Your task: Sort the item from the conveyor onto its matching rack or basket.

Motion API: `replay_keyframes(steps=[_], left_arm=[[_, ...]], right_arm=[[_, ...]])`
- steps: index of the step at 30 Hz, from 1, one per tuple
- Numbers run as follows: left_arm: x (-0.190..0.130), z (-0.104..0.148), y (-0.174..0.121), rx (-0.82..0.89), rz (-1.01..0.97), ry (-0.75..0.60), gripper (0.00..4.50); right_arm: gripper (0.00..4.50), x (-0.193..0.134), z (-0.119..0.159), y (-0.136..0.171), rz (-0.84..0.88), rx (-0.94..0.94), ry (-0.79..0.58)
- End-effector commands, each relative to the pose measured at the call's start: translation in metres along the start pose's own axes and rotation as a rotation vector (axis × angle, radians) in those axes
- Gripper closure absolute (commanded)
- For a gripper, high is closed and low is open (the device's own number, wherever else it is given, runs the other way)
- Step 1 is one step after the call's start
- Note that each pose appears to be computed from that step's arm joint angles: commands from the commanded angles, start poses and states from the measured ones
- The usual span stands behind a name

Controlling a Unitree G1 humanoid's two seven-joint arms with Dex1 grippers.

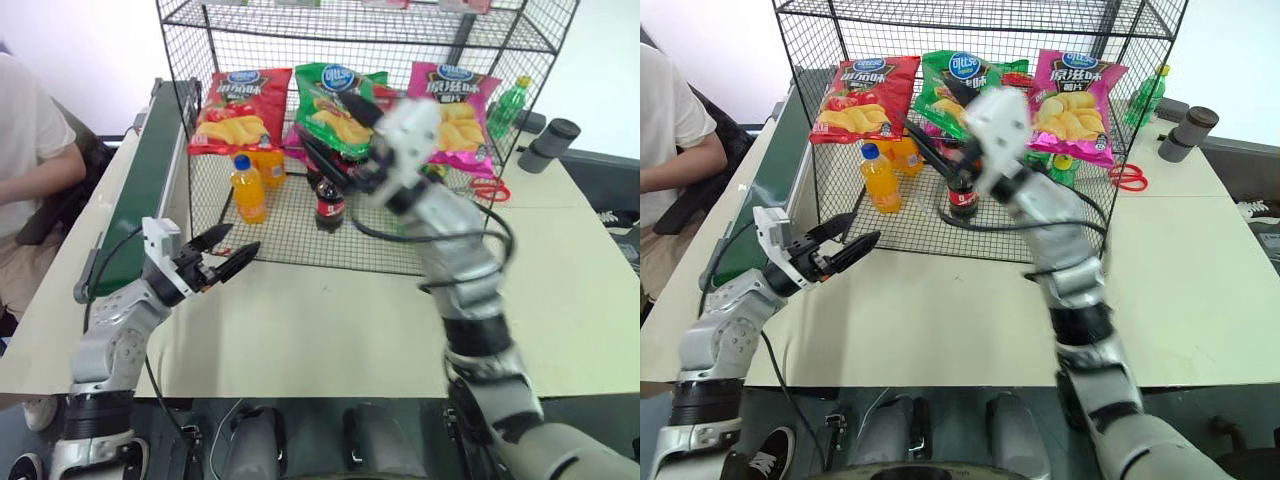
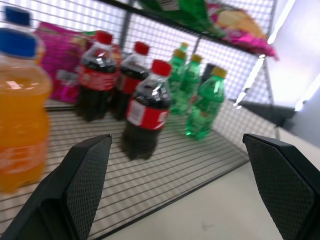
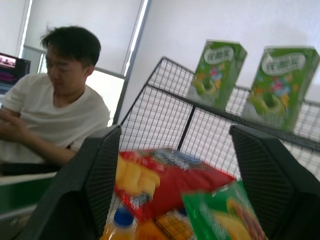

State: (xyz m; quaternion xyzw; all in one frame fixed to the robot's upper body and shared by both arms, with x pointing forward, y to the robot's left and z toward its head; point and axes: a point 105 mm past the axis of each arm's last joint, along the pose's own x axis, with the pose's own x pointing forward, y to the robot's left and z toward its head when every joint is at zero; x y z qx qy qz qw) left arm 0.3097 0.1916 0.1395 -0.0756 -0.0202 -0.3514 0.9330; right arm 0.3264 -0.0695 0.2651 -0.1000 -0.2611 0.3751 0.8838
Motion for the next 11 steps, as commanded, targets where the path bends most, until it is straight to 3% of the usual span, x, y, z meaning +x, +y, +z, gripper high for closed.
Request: replay_keyframes(steps=[1, 4, 11], left_arm=[[-0.022, 0.017, 0.012, 0.085, 0.085, 0.006, 0.0], [-0.04, 0.013, 0.018, 0.082, 0.121, 0.058, 0.0], [-0.057, 0.007, 0.029, 0.074, 0.092, 0.134, 0.0]], right_arm=[[0.91, -0.057, 0.007, -0.001, 0.11, 0.121, 0.029], [0.91, -0.116, -0.009, 0.003, 0.187, 0.189, 0.196], [0.91, -0.198, -0.039, 0.003, 0.233, 0.164, 0.49]])
